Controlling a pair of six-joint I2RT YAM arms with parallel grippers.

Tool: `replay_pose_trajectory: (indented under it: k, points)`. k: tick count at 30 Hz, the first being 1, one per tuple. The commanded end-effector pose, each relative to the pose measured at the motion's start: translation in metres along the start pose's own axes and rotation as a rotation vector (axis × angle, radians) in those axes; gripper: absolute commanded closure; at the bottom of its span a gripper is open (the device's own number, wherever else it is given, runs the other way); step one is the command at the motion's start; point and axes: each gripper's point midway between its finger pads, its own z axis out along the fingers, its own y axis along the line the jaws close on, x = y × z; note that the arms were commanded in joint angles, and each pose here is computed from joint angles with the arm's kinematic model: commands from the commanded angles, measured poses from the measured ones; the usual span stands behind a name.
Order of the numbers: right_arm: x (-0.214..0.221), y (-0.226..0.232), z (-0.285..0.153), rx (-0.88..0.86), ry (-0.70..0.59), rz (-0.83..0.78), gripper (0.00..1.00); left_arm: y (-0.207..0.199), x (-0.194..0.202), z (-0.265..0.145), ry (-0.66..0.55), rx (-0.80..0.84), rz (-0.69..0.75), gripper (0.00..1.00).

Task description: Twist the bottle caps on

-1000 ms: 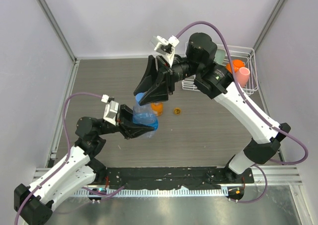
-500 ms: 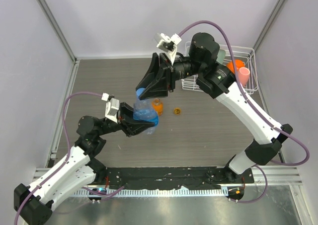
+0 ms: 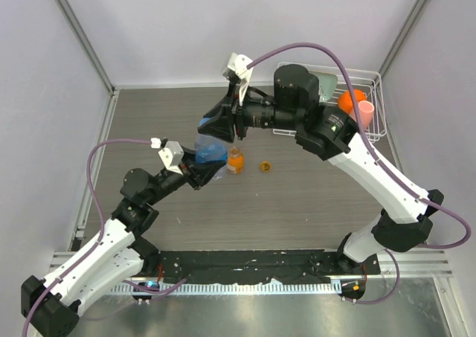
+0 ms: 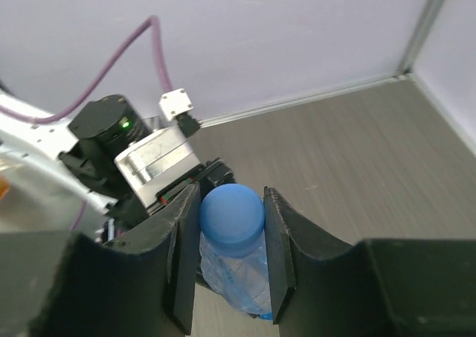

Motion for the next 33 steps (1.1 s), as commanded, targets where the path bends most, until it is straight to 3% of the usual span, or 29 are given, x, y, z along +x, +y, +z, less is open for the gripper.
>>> replay_pose_trajectory:
  k: [1,5,8,12,16,18,19,21,22,25,29,32,33]
  points:
    - [0.058,-0.003,0.015,0.215,0.175,0.020,0.99,0.018,-0.062,0.000,-0.216,-0.116,0.123,1.00]
    - [0.066,-0.026,0.018,0.513,0.148,0.015,0.99,0.032,-0.070,-0.002,-0.246,-0.195,0.139,1.00]
    - [0.074,-0.017,0.029,0.607,0.146,-0.022,0.99,0.039,-0.071,-0.004,-0.250,-0.239,0.145,1.00]
    - [0.065,-0.037,0.018,0.919,0.123,-0.080,0.99,0.044,-0.062,-0.004,-0.219,-0.256,0.155,1.00]
    - [0.051,-0.044,0.014,1.063,0.080,-0.090,0.98,0.046,-0.052,-0.004,-0.192,-0.258,0.151,1.00]
    - [0.048,-0.043,0.018,1.063,0.076,-0.090,0.89,0.044,-0.048,-0.004,-0.176,-0.247,0.148,1.00]
    - [0.041,-0.041,0.019,1.044,0.057,-0.080,0.73,0.043,-0.045,-0.004,-0.166,-0.243,0.145,1.00]
    - [0.024,-0.036,0.014,0.999,0.016,-0.060,0.58,0.042,-0.041,-0.005,-0.148,-0.235,0.142,1.00]
    - [0.011,-0.026,0.018,0.913,-0.011,-0.044,0.45,0.042,-0.039,-0.005,-0.141,-0.235,0.141,1.00]
    - [-0.021,-0.012,0.006,0.775,-0.081,-0.009,0.29,0.046,-0.032,-0.006,-0.109,-0.255,0.135,1.00]
    - [-0.053,0.009,-0.014,0.524,-0.148,0.036,0.13,0.050,-0.027,-0.009,-0.089,-0.278,0.117,1.00]
    - [-0.069,0.007,-0.039,0.421,-0.179,0.049,0.11,0.044,-0.024,-0.008,-0.082,-0.250,0.099,1.00]
    - [-0.067,0.022,-0.038,0.296,-0.159,0.039,0.10,0.042,-0.022,-0.008,-0.079,-0.239,0.077,1.00]
